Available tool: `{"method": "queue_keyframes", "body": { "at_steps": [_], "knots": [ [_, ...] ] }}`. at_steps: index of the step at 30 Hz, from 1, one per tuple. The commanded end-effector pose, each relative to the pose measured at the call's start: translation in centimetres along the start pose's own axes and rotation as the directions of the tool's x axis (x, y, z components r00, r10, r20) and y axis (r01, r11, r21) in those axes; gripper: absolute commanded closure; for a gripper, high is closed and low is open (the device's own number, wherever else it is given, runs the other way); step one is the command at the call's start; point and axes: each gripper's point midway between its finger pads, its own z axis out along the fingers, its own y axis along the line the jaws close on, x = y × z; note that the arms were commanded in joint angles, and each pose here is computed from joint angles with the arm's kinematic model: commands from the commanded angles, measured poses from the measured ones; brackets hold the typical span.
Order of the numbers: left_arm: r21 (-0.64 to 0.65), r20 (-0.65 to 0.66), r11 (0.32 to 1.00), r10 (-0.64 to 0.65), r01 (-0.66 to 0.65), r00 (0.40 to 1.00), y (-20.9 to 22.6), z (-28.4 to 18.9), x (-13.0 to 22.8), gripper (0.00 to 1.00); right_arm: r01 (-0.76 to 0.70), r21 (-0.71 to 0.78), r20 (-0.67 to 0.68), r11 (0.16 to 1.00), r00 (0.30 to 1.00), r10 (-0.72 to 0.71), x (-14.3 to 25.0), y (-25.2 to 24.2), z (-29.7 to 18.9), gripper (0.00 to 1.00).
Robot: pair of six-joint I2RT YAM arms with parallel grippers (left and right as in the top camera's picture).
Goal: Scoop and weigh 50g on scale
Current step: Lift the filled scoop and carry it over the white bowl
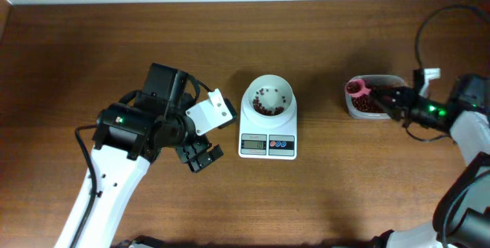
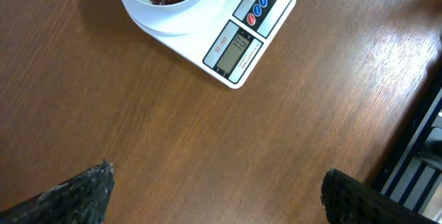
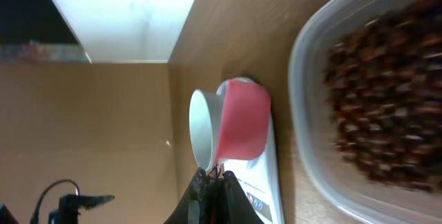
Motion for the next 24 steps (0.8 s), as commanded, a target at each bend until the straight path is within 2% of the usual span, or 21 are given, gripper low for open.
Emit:
{"method": "queue_keyframes", "body": {
  "at_steps": [1, 20, 24],
  "knots": [
    [-0.011, 0.03, 1.0, 0.018, -0.018, 0.999, 0.1, -0.8, -0.6, 0.01, 0.001, -0.035, -0.071, 0.999, 0.997, -0.003, 1.3, 1.1, 2.1, 0.96],
    [-0.011, 0.03, 1.0, 0.018, -0.018, 0.999, 0.1, -0.8, -0.6, 0.01, 0.041, -0.089, -0.298, 0.995, 0.952, -0.066, 7.2, 5.5, 9.7, 0.96],
    [-0.011, 0.03, 1.0, 0.018, -0.018, 0.999, 0.1, -0.8, -0.6, 0.01, 0.065, -0.152, -0.337, 0.986, 0.935, -0.114, 8.3, 6.9, 10.4, 0.96]
  ]
}}
